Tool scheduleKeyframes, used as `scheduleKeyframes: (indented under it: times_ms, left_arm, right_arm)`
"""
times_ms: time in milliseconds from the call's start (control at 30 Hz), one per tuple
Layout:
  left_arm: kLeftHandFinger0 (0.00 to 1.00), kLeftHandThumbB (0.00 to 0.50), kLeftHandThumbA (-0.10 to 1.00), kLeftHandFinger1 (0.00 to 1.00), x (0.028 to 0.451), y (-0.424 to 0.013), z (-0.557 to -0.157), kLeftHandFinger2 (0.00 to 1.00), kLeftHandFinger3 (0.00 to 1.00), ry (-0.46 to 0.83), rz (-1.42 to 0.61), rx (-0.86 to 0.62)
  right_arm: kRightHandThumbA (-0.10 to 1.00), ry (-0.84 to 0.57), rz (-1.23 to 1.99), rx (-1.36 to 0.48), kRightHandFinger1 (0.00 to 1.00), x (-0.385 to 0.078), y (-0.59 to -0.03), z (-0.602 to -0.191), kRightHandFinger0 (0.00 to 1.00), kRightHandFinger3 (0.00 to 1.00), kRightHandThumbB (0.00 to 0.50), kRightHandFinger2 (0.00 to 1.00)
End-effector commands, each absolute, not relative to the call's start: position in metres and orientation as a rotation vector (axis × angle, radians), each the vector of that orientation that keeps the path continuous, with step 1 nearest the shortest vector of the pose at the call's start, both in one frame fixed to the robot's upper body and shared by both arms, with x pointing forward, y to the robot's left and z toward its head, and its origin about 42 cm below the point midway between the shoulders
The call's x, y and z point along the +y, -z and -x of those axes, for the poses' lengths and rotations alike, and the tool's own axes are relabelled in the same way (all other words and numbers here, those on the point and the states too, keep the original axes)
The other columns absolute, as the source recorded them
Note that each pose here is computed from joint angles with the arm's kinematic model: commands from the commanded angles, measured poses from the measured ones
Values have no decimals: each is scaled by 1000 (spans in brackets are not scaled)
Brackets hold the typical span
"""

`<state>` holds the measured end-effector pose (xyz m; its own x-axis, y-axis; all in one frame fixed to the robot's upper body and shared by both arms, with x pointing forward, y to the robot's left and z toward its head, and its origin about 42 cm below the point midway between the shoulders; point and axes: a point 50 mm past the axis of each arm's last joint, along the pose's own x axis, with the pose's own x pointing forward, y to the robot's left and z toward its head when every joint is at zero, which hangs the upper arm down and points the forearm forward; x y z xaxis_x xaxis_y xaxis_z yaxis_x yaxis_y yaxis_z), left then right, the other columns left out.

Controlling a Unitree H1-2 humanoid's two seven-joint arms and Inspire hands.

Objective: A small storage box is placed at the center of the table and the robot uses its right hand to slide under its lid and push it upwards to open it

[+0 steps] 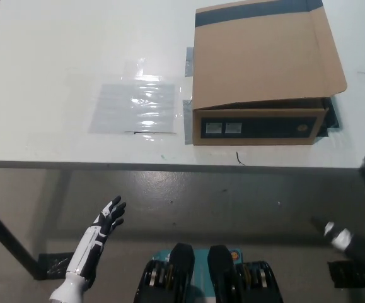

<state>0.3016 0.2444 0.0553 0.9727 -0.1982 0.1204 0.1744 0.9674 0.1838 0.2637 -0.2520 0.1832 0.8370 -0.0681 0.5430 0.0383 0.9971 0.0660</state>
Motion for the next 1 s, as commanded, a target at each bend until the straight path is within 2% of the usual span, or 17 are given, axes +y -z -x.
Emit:
scheduleKeyframes:
  times_ms: [0, 100, 333, 467, 567, 700, 833, 967]
  left_arm:
    - [1000, 500, 1000, 1000, 244, -71, -309, 1000, 1000, 224, -189, -236]
    - [1000, 500, 1000, 1000, 243, -71, -309, 1000, 1000, 228, -188, -236]
    - [1000, 500, 1000, 1000, 244, -71, -310, 1000, 1000, 223, -187, -235]
    - [1000, 500, 1000, 1000, 244, -71, -310, 1000, 1000, 225, -188, -235]
    - [1000, 500, 1000, 1000, 244, -71, -309, 1000, 1000, 229, -182, -235]
    - [1000, 500, 1000, 1000, 242, -71, -310, 1000, 1000, 234, -181, -233]
    - [1000, 500, 1000, 1000, 243, -70, -309, 1000, 1000, 224, -179, -231]
    - [1000, 500, 1000, 1000, 243, -70, -309, 1000, 1000, 231, -180, -230]
  right_arm:
    - [1000, 83, -194, -665, 1000, -266, -221, -284, 1000, 1000, 202, 1000]
    - [1000, 89, -249, -677, 1000, -273, -237, -299, 1000, 1000, 185, 1000]
    - [1000, 91, -338, -702, 1000, -285, -255, -342, 1000, 1000, 234, 1000]
    - [1000, 77, -377, -706, 1000, -286, -261, -364, 1000, 1000, 236, 1000]
    - [1000, 82, -410, -691, 1000, -286, -261, -381, 1000, 1000, 265, 1000]
    - [1000, 88, -433, -678, 1000, -286, -260, -394, 1000, 1000, 255, 1000]
    - [1000, 84, -510, -641, 1000, -282, -263, -409, 1000, 1000, 281, 1000]
    - [1000, 71, -611, -618, 1000, -277, -266, -421, 1000, 1000, 282, 1000]
